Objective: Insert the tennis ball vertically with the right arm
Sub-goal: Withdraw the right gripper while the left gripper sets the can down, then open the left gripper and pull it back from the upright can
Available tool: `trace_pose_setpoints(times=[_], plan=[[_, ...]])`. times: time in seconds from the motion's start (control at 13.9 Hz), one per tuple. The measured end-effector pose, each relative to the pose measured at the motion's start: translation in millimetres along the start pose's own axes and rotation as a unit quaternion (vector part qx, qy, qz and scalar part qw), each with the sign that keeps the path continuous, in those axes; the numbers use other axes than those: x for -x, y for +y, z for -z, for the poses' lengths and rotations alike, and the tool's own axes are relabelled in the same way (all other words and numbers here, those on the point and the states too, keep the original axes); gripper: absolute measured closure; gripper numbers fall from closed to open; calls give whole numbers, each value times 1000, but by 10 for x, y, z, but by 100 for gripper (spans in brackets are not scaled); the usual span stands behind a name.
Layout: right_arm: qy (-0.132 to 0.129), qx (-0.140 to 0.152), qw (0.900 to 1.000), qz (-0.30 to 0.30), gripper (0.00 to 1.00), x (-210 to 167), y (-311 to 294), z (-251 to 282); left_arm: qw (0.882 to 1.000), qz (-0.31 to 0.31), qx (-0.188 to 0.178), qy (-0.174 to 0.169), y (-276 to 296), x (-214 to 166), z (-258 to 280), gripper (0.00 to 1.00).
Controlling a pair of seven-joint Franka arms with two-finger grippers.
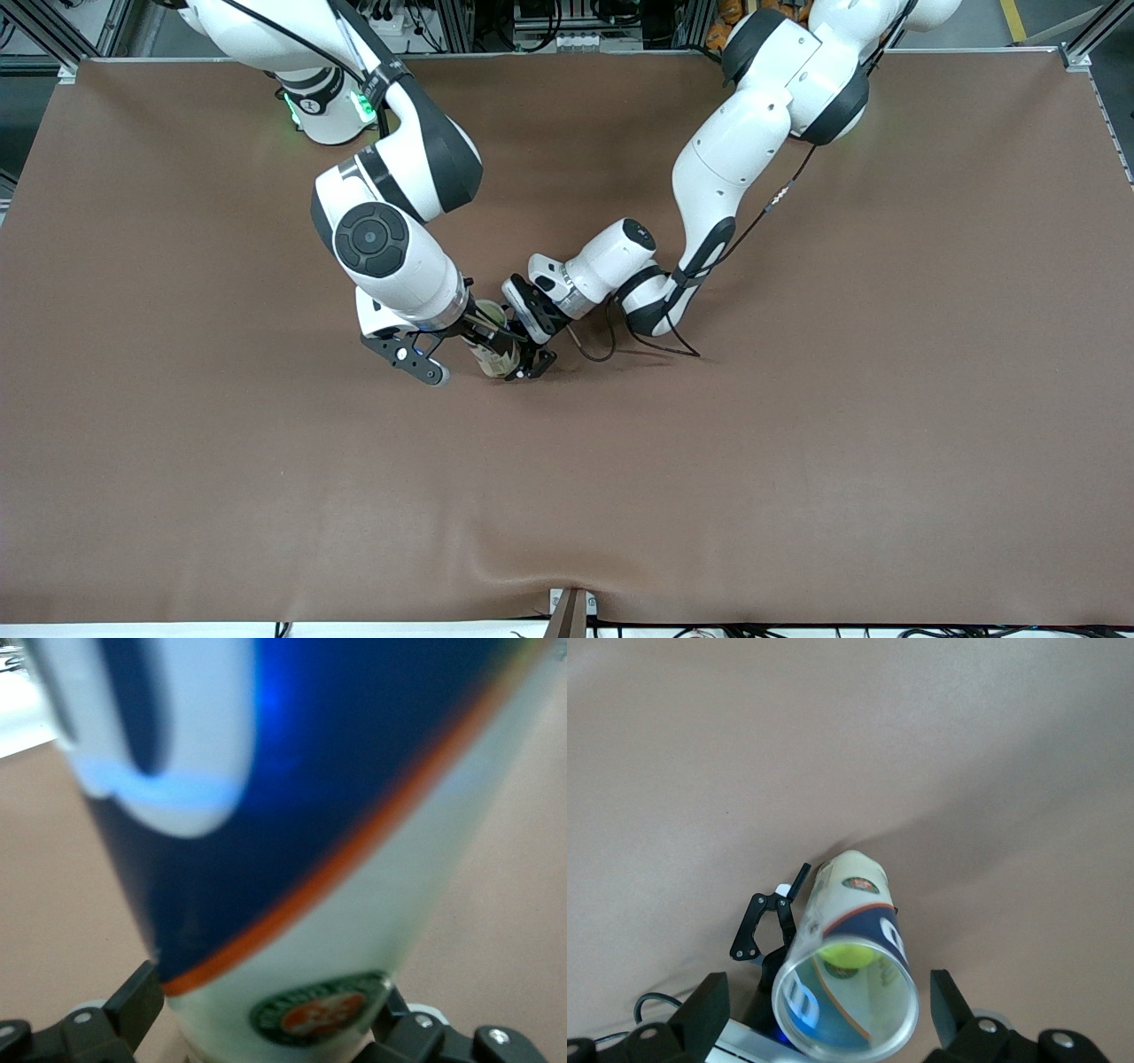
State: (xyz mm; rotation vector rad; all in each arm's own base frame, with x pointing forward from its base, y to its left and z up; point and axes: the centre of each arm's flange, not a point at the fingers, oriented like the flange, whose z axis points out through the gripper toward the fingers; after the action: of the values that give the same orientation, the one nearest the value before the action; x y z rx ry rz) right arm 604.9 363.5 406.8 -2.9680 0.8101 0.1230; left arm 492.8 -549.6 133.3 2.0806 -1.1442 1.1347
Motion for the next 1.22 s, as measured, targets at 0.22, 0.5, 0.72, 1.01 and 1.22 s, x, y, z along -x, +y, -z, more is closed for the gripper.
trace_pose_setpoints(times=[0.22, 0.5, 0.72, 1.01, 1.22], plan=[[-13, 27, 999, 35, 0, -186, 229, 203, 1000, -1, -1, -4, -40, 42, 11, 0], [-41, 48, 995, 78, 0, -730, 1050, 931, 1000, -5, 6, -15, -166, 157, 141, 0], [-47, 46, 991, 119, 0, -1109, 1775, 1454, 999, -6, 24, -22, -255, 215, 320, 0], [-39, 49, 984, 166, 0, -1564, 2707, 1889, 998, -16, 51, -32, -436, 412, 586, 0], [-29, 43, 982, 182, 0, -1833, 3297, 2081, 997, -41, 53, -27, -854, 506, 889, 0]])
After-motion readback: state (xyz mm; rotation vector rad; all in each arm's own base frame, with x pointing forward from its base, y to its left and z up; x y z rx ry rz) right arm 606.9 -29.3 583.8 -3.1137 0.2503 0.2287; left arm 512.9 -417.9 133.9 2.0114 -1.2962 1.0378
